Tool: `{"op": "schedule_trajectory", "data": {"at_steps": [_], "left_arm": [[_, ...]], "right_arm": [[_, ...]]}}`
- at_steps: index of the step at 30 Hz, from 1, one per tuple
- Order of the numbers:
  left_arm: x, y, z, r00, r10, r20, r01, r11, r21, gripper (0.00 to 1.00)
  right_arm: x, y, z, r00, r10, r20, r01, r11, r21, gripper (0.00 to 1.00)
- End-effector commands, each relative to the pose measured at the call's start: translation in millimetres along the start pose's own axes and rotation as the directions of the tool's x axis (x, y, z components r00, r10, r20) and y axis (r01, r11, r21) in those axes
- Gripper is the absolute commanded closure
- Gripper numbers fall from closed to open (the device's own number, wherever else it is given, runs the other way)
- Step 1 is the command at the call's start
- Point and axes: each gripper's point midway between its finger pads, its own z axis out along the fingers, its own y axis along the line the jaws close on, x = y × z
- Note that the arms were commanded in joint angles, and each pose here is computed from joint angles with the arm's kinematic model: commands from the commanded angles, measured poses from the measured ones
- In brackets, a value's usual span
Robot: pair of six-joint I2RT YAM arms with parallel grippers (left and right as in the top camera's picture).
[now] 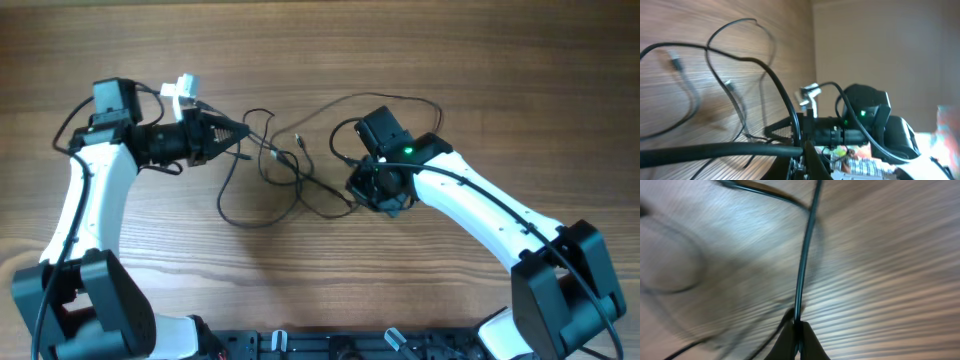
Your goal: Untangle cables
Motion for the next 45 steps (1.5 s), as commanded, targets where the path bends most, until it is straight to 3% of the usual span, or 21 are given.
{"op": "schedule_trajectory", "data": {"at_steps": [1,4,8,10,12,14,16,18,20,24,27,31,33,37,40,41,43,45], "left_arm": [[-15.2,23.1,-31.0,0.995,-0.029,0.099,0.037,0.996,-0.080,0.96],[-29.9,35.3,-72.6,0.973,-0.074,0.220,0.091,0.994,-0.067,0.96],[-34.2,45.7,-112.3,0.935,-0.149,0.323,0.169,0.985,-0.036,0.96],[-29.8,45.0,-109.0,0.934,-0.177,0.309,0.196,0.980,-0.029,0.96],[-27.3,40.6,-96.9,0.947,-0.168,0.274,0.183,0.983,-0.029,0.96],[-20.3,32.9,-71.4,0.973,-0.120,0.198,0.131,0.990,-0.045,0.96],[-7.4,45.8,-41.7,0.990,-0.087,0.109,0.106,0.976,-0.188,0.96],[7.6,60.3,-15.7,0.998,-0.059,0.018,0.061,0.937,-0.343,0.76],[18.8,60.1,3.0,0.998,-0.031,-0.051,0.008,0.922,-0.387,0.57],[38.4,46.5,31.3,0.989,-0.029,-0.142,-0.025,0.929,-0.369,0.36],[59.7,38.1,47.2,0.974,-0.042,-0.221,-0.041,0.932,-0.359,0.27],[95.0,19.2,67.9,0.938,-0.068,-0.341,-0.044,0.949,-0.312,0.21],[115.0,1.3,85.4,0.909,-0.035,-0.415,-0.073,0.967,-0.242,0.21],[124.1,0.1,96.6,0.893,0.014,-0.450,-0.138,0.960,-0.244,0.23],[121.4,10.5,94.6,0.896,0.019,-0.444,-0.168,0.940,-0.298,0.26],[120.6,13.2,93.9,0.897,0.020,-0.442,-0.175,0.934,-0.312,0.30],[120.4,13.8,93.7,0.897,0.019,-0.442,-0.176,0.932,-0.316,0.37],[120.4,13.8,93.7,0.897,0.020,-0.442,-0.176,0.932,-0.315,0.37]], "right_arm": [[-45.2,-61.1,-11.1,0.980,-0.034,0.195,-0.016,0.968,0.251,0.96],[-77.3,-106.0,-28.8,0.970,-0.021,0.244,-0.073,0.925,0.373,0.96],[-104.0,-134.2,-38.1,0.975,0.039,0.218,-0.118,0.925,0.362,0.96],[-104.3,-109.7,-29.9,0.985,-0.128,0.119,0.094,0.962,0.254,0.96],[-99.2,-85.0,-27.3,0.950,-0.303,0.075,0.289,0.944,0.156,0.96],[-95.9,-71.0,-35.2,0.919,-0.383,0.090,0.374,0.921,0.109,0.96],[-88.8,-47.9,-49.7,0.872,-0.475,0.120,0.476,0.879,0.016,0.96],[-84.5,-27.9,-78.2,0.836,-0.513,0.195,0.532,0.845,-0.058,0.96],[-78.9,-9.1,-117.5,0.779,-0.549,0.303,0.601,0.791,-0.111,0.96],[-56.1,15.4,-198.2,0.667,-0.524,0.530,0.700,0.685,-0.203,0.96],[-45.0,21.0,-227.4,0.624,-0.491,0.607,0.730,0.643,-0.231,0.96],[-47.9,28.6,-241.6,0.650,-0.410,0.640,0.696,0.659,-0.285,0.96],[-55.0,46.0,-262.1,0.697,-0.271,0.664,0.637,0.660,-0.399,0.96],[-55.2,54.9,-272.6,0.695,-0.237,0.679,0.641,0.631,-0.436,0.96],[-64.4,29.4,-249.3,0.717,-0.259,0.647,0.577,0.741,-0.344,0.96],[-74.0,2.8,-233.4,0.745,-0.247,0.620,0.490,0.833,-0.256,0.96],[-88.6,-34.6,-223.5,0.771,-0.185,0.610,0.342,0.928,-0.151,0.96],[-101.1,-63.4,-222.7,0.783,-0.108,0.613,0.215,0.971,-0.104,0.96]]}}
